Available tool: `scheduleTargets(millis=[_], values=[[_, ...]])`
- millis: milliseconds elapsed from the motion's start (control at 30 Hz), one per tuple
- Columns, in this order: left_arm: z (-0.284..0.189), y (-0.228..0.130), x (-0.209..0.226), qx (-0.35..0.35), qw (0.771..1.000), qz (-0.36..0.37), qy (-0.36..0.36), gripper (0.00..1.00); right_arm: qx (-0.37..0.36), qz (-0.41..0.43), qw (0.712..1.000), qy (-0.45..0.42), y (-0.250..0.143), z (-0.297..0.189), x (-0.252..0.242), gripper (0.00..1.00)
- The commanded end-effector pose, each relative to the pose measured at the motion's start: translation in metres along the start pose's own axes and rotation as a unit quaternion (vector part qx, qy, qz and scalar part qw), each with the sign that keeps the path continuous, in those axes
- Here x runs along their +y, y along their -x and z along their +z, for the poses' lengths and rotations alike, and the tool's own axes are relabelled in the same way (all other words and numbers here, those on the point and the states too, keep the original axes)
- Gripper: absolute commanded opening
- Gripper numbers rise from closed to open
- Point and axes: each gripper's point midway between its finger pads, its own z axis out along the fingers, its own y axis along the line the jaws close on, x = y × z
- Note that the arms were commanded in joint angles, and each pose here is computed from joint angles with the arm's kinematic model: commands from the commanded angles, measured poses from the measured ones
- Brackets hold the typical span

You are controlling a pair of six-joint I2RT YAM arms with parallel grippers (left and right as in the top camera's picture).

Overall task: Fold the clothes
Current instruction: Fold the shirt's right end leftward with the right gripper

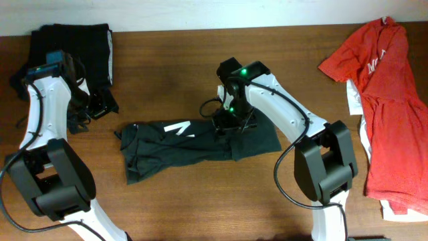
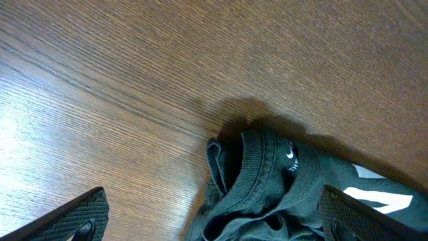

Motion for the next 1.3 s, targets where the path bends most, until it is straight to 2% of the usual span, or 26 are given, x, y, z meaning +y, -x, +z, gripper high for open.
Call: scheduleTargets(millis=[0,100,167,200,300,333,433,567,600,633,667,767,800,833,867,900,933,1000,1067,1167,1200,1233,1267], values=[[-0.002,0.002,-0.003,-0.003,1.000,-0.002,-0.008,0.99,-0.061,0.011,0.997,-0.050,0.015,-0.050,-0.031,0.98],[-0.002,0.002,-0.004,-0.004,1.000,-0.002,-0.008,0.99,-0.040,0.038,0.997,-0.050,0.013,-0.036,-0.055,0.98],[-0.002,0.003,-0.004,-0.005,1.000,-0.002,-0.008,0.99,-0.043,0.029,0.998,-0.020,0.018,-0.018,-0.045,0.97],[-0.002,0.003,-0.004,-0.005,1.000,-0.002,-0.008,0.99,-0.054,0.023,0.998,0.006,0.025,-0.014,-0.035,0.93],[-0.002,0.003,-0.004,-0.005,1.000,-0.002,-0.008,0.99,-0.061,0.046,0.997,0.011,0.037,0.002,-0.027,0.84],[-0.002,0.003,-0.004,-0.006,1.000,-0.001,-0.008,0.99,-0.062,0.044,0.997,0.011,0.041,0.009,-0.024,0.75],[-0.002,0.003,-0.004,-0.006,1.000,-0.001,-0.008,0.99,-0.116,0.065,0.990,0.040,0.070,0.008,-0.005,0.04],[-0.002,0.003,-0.004,-0.006,1.000,-0.001,-0.008,0.99,-0.168,0.035,0.983,0.056,0.094,-0.004,0.013,0.05],[-0.002,0.003,-0.004,-0.005,1.000,-0.002,-0.008,0.99,-0.174,0.022,0.983,0.054,0.096,-0.016,0.012,0.34],[-0.002,0.003,-0.004,-0.005,1.000,-0.002,-0.008,0.99,-0.176,-0.004,0.983,0.049,0.096,-0.030,0.011,0.83],[-0.002,0.003,-0.004,-0.005,1.000,-0.002,-0.008,0.99,-0.167,-0.035,0.985,0.040,0.090,-0.045,0.009,0.99],[-0.002,0.003,-0.004,-0.005,1.000,-0.002,-0.008,0.99,-0.090,-0.025,0.995,-0.032,0.047,-0.067,-0.027,1.00],[-0.002,0.003,-0.004,-0.005,1.000,-0.002,-0.008,0.99,-0.069,-0.023,0.996,-0.050,0.038,-0.064,-0.036,0.96],[-0.002,0.003,-0.004,-0.005,1.000,-0.002,-0.008,0.99,-0.038,-0.014,0.997,-0.058,0.025,-0.049,-0.043,0.69],[-0.002,0.003,-0.004,-0.005,1.000,-0.002,-0.008,0.99,-0.014,-0.013,0.998,-0.061,0.016,-0.032,-0.046,0.51],[-0.002,0.003,-0.004,-0.005,1.000,-0.002,-0.008,0.99,0.007,-0.013,0.998,-0.058,0.007,-0.013,-0.046,0.34],[-0.002,0.003,-0.004,-0.005,1.000,-0.002,-0.009,0.99,0.025,-0.014,0.999,-0.030,-0.002,0.014,-0.038,0.23],[-0.002,0.003,-0.004,-0.005,1.000,-0.002,-0.009,0.99,0.042,-0.027,0.999,0.014,-0.015,0.050,-0.021,0.21],[-0.002,0.003,-0.004,-0.005,1.000,-0.002,-0.008,0.99,0.059,-0.020,0.998,0.016,-0.032,0.082,-0.005,0.17],[-0.002,0.002,-0.004,-0.004,1.000,-0.002,-0.008,0.99,0.052,-0.053,0.997,0.013,-0.034,0.090,0.021,0.17],[-0.002,0.002,-0.004,-0.003,1.000,-0.002,-0.008,0.99,0.041,-0.054,0.998,-0.006,-0.026,0.076,0.020,0.25],[-0.002,0.002,-0.004,-0.003,1.000,-0.002,-0.008,0.99,0.031,-0.048,0.998,-0.036,-0.017,0.059,0.009,0.37],[-0.002,0.002,-0.003,-0.003,1.000,-0.002,-0.008,0.99,0.010,-0.031,0.996,-0.081,-0.003,0.030,-0.012,0.67]])
